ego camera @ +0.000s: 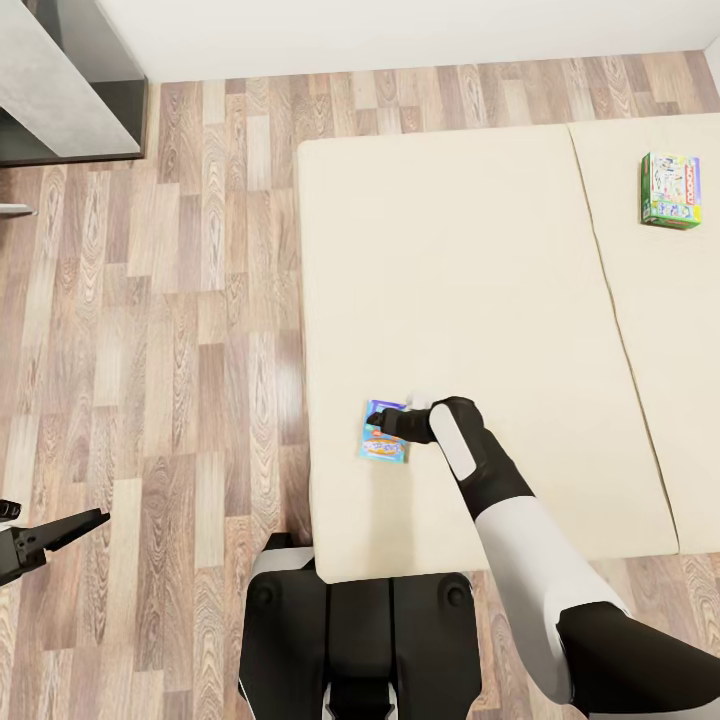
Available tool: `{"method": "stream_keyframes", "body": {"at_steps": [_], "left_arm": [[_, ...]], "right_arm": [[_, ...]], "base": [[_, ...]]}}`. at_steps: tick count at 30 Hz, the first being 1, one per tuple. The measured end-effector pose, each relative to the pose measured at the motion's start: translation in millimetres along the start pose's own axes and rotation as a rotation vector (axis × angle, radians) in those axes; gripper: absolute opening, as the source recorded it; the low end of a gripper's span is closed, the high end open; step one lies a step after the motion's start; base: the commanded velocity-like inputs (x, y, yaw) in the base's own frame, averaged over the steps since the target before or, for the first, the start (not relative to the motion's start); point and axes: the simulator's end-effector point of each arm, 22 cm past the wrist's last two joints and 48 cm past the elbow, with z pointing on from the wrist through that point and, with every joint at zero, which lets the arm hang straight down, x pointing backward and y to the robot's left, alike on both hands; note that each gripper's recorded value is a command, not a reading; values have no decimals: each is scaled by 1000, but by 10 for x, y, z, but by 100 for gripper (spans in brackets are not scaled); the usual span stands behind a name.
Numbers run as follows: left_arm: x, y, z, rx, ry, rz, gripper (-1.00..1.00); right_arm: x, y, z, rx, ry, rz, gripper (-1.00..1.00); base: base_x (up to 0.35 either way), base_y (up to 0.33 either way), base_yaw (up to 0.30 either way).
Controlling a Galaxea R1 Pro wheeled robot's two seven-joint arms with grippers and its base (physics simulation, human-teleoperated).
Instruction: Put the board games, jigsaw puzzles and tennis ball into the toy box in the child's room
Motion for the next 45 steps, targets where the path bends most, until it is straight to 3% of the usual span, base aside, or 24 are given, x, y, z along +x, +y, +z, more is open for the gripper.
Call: {"method": "stream_keyframes", "body": {"at_steps": [9, 17, 45], "left_arm": [[-9, 4, -13, -2, -3, 1, 100], [-54, 11, -63, -8, -23, 3, 100], [-57, 11, -66, -9, -24, 4, 100]], "right_arm": [[3, 7, 5, 7, -2, -12, 100], [8, -102, 2, 58, 0, -12, 100], [11, -94, -1, 61, 4, -17, 100]], "base": [[0, 0, 0], [0, 0, 0], [0, 0, 0]]}}
